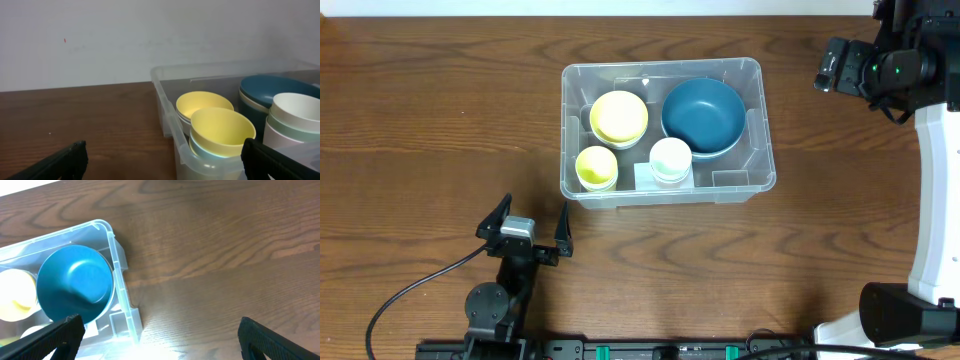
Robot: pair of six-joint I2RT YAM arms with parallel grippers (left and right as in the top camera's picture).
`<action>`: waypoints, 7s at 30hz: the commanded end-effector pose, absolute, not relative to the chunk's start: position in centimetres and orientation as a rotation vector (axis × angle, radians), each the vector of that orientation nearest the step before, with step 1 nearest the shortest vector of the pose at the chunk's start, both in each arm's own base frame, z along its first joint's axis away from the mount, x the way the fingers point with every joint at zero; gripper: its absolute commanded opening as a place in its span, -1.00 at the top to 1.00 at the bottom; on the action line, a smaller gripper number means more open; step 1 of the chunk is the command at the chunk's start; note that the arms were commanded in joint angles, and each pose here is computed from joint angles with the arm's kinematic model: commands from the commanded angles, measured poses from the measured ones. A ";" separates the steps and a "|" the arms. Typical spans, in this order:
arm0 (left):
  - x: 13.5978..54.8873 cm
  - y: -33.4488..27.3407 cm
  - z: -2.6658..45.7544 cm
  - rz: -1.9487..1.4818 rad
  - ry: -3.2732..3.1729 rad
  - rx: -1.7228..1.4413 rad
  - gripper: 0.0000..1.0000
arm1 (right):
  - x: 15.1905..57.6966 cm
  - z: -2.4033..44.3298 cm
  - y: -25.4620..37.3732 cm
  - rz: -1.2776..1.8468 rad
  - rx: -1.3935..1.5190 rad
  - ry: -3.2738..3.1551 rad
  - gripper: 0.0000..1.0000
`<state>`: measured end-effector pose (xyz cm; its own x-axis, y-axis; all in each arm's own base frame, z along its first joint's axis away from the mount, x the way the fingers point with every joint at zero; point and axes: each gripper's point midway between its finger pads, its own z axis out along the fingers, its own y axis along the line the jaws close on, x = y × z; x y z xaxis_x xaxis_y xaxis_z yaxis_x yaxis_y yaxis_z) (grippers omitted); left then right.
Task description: Pack container
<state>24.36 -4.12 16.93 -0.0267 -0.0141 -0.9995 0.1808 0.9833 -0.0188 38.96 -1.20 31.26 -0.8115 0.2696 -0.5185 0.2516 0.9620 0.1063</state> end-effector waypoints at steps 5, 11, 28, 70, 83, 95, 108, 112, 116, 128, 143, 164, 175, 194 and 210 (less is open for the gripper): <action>24.1 -3.8 13.9 -0.146 1.714 0.130 -0.96 | 38.8 31.5 -1.4 0.048 0.393 2.548 -0.99; 24.1 -3.7 13.9 -0.142 1.714 0.126 -0.96 | 38.8 31.5 -1.4 0.048 0.393 2.548 -0.99; 24.1 -3.7 13.8 -0.142 1.716 0.126 -0.96 | 38.8 31.5 -1.4 0.048 0.393 2.548 -0.99; 24.1 -3.7 13.8 -0.142 1.716 0.126 -0.96 | 40.0 31.4 5.9 0.156 0.083 2.003 -0.98; 24.1 -3.7 13.8 -0.142 1.716 0.126 -0.96 | 31.5 30.1 1.1 0.129 0.172 1.720 -0.98; 24.1 -3.7 13.8 -0.142 1.716 0.126 -0.96 | 25.2 23.1 -1.6 0.086 0.236 1.555 -0.98; 24.1 -3.7 13.8 -0.142 1.716 0.126 -0.97 | 24.8 20.1 -1.3 0.127 0.235 1.509 -0.99; 24.1 -3.7 13.8 -0.142 1.716 0.126 -0.96 | 24.7 19.8 -1.3 0.119 0.227 1.502 -0.98; 24.1 -3.7 13.8 -0.142 1.716 0.126 -0.96 | 24.6 18.6 -1.3 0.117 0.227 1.511 -0.98; 24.1 -3.7 13.8 -0.142 1.716 0.126 -0.96 | 24.6 15.8 -1.0 0.040 0.139 1.635 -0.99; 24.1 -3.7 13.8 -0.142 1.716 0.126 -0.96 | 24.6 15.7 -0.4 0.003 0.040 1.642 -0.98; 24.1 -3.7 13.8 -0.142 1.716 0.126 -0.96 | 24.6 15.7 -0.4 0.003 0.040 1.642 -0.99; 24.1 -3.7 13.8 -0.142 1.716 0.126 -0.96 | 24.6 15.7 -0.4 0.003 0.040 1.642 -0.98; 24.1 -3.7 13.8 -0.142 1.716 0.126 -0.96 | 24.6 15.7 -0.4 0.003 0.040 1.641 -0.99; 24.1 -3.7 13.8 -0.142 1.716 0.126 -0.96 | 24.6 15.7 -0.4 0.003 0.040 1.641 -0.99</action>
